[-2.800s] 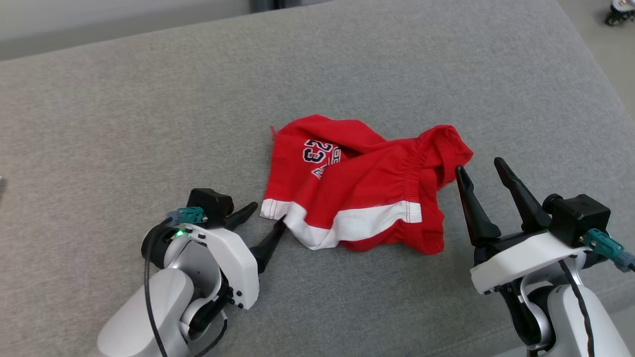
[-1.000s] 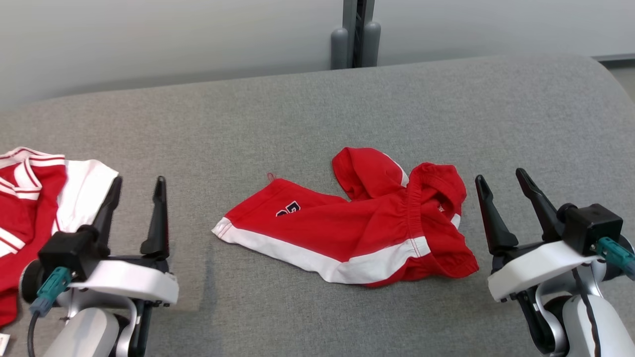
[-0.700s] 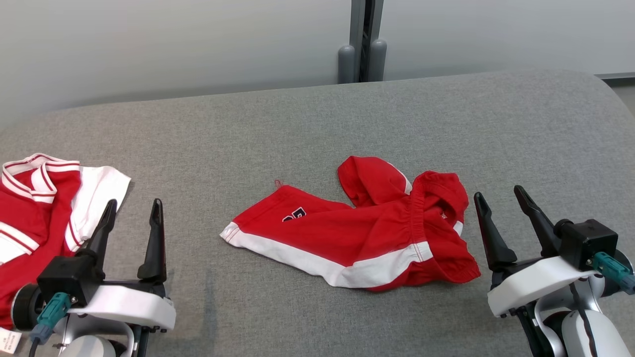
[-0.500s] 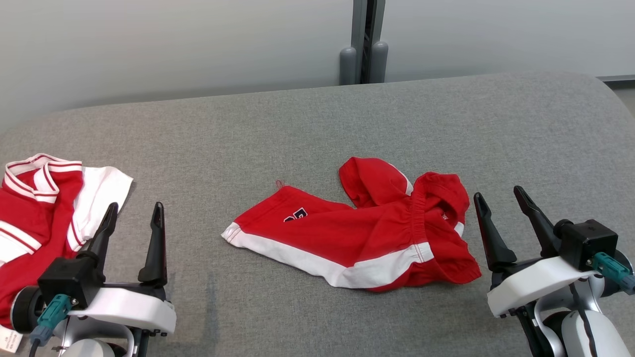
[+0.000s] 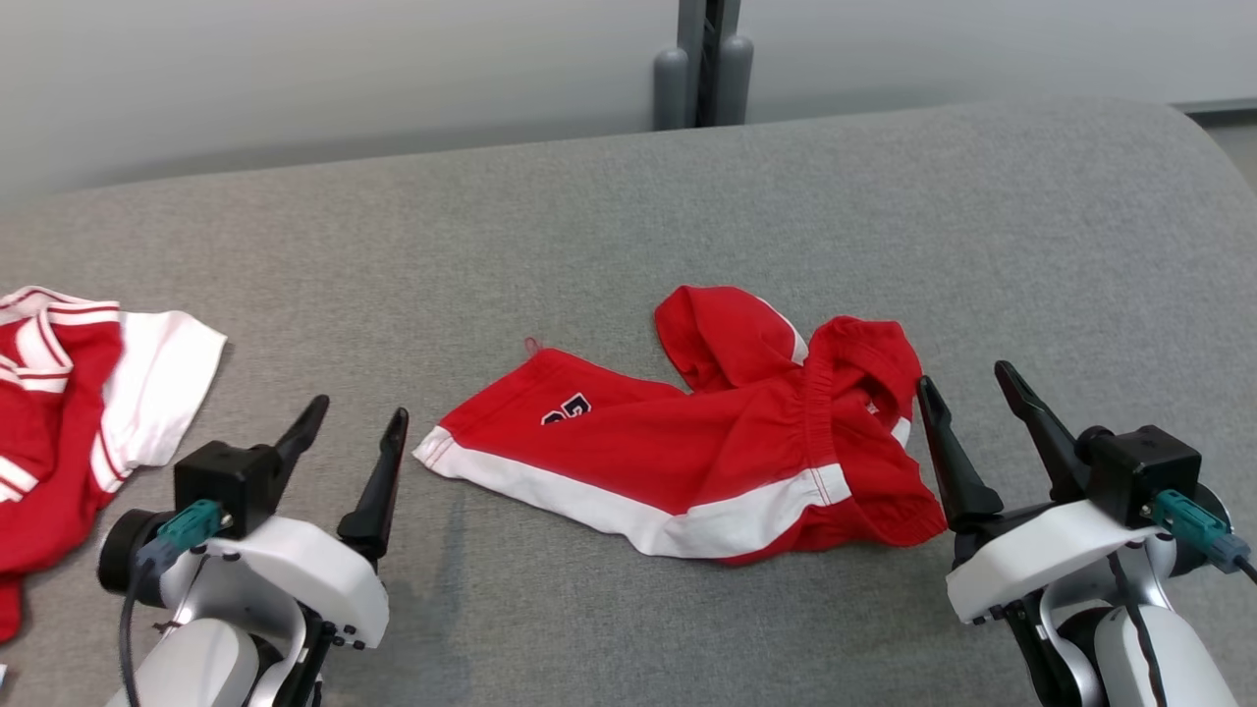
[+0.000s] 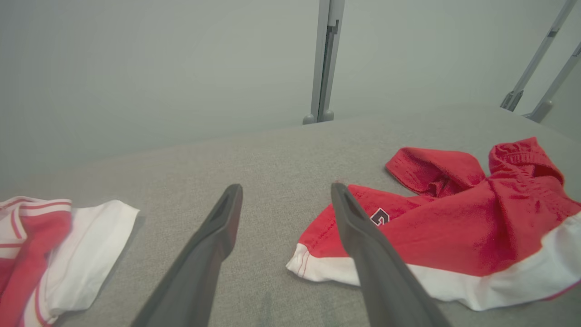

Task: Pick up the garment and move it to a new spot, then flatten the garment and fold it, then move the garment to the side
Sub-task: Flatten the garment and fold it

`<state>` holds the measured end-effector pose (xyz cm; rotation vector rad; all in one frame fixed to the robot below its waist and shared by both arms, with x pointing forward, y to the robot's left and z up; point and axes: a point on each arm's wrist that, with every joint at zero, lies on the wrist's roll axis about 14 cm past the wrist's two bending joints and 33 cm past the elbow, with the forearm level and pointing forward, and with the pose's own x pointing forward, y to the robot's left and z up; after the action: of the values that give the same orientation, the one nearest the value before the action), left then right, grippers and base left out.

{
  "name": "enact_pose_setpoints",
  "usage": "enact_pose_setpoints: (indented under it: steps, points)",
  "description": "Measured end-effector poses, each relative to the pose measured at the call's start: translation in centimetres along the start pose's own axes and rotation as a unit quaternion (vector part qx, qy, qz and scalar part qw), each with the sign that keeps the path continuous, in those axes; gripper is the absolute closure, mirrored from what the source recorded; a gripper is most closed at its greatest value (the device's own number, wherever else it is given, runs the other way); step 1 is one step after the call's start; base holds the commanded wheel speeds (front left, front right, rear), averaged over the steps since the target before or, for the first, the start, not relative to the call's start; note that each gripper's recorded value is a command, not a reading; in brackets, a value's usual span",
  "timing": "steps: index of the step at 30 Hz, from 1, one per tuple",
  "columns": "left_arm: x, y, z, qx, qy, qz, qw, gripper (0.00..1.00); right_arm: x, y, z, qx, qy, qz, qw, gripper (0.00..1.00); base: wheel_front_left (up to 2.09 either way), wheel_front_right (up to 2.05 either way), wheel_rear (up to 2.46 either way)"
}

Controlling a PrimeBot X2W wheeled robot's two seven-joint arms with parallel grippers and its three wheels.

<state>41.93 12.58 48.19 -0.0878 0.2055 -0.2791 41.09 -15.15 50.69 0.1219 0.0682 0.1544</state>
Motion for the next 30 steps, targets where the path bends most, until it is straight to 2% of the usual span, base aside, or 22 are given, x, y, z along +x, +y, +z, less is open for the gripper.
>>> enact_pose_setpoints:
  steps: [5, 9, 15, 16, 18, 23, 30]
  points:
    - [1.9, -1.7, -4.7, -0.015, 0.095, -0.047, 0.994, 0.00, 0.3, -0.5, -1.1, 0.003, 0.014, -0.006, 1.000, 0.00, 0.00, 0.00, 0.00]
    - [2.8, -1.9, -8.2, -0.019, 0.158, -0.057, 0.986, 0.00, 0.3, -0.8, -2.4, 0.006, 0.031, -0.011, 0.999, 0.00, 0.00, 0.00, 0.00]
    - [3.9, -1.9, -10.4, -0.026, 0.191, -0.059, 0.979, 0.00, 0.2, -0.2, -4.2, 0.022, 0.055, -0.002, 0.998, 0.00, 0.00, 0.00, 0.00]
    - [4.0, -1.8, -10.5, -0.027, 0.193, -0.059, 0.979, 0.18, 0.2, 0.2, -4.4, 0.025, 0.058, 0.003, 0.998, 0.00, 0.00, 0.00, 0.00]
    - [4.1, -1.7, -10.7, -0.029, 0.194, -0.058, 0.979, 1.00, 0.2, 0.9, -4.7, 0.029, 0.063, 0.013, 0.998, 0.00, 0.00, 0.00, 0.00]
    - [4.2, -1.6, -10.8, -0.031, 0.190, -0.056, 0.980, 1.00, 0.0, 3.3, -5.6, 0.037, 0.084, 0.051, 0.995, 0.00, 0.00, 0.00, 0.00]
    - [4.4, -1.5, -10.6, -0.036, 0.180, -0.054, 0.982, 1.00, -0.4, 6.3, -8.8, 0.051, 0.144, 0.095, 0.984, 0.00, 0.00, 0.00, 0.00]
